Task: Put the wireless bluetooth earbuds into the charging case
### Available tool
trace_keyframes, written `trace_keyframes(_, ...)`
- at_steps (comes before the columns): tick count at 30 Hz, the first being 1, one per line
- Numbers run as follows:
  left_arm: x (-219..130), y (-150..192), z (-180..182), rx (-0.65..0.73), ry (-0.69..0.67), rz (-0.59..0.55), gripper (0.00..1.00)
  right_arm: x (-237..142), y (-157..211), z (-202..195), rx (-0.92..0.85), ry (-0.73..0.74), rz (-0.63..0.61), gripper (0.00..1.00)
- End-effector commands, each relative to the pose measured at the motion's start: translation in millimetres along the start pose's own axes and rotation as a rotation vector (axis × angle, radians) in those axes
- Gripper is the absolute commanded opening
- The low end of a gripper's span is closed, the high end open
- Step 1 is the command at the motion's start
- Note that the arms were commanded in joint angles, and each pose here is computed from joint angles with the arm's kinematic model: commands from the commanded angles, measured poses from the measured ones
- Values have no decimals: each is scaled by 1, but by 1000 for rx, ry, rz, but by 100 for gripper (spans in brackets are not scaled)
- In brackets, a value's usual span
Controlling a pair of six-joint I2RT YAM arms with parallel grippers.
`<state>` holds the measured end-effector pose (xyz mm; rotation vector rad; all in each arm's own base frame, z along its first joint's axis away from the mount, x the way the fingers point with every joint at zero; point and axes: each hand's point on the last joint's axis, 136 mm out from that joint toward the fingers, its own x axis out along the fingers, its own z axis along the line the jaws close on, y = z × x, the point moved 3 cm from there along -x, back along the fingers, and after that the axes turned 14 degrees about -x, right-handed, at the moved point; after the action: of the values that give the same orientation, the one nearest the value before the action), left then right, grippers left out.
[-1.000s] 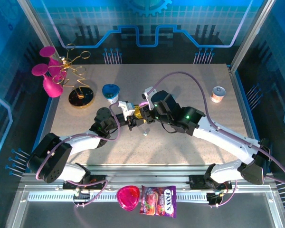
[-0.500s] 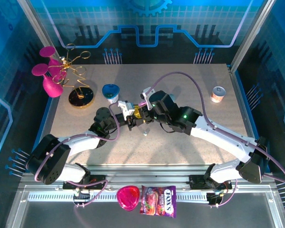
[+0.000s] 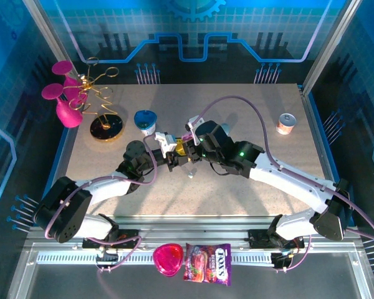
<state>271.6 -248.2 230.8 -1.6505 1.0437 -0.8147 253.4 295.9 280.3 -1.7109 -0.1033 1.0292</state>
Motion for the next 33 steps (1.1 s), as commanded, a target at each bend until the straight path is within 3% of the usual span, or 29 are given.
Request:
trace_keyframes(1, -1, -27, -9, 82, 22, -77, 34, 1, 4, -4, 25, 7, 6, 19)
trace_keyframes(12, -2, -28, -9, 88, 21, -83, 34, -7, 0, -5, 37, -2, -24, 37)
trace_keyframes(20, -2, -26, -11, 91, 37, -96, 34, -31, -13, -7, 60, -53, -143, 44)
trace_keyframes(27, -3, -28, -19, 112, 92, -100, 34, -55, -23, -20, 101, -102, -255, 72)
trace_keyframes(33, -5, -28, -27, 135, 137, -104, 34, -60, -22, -49, 178, -74, -246, 85)
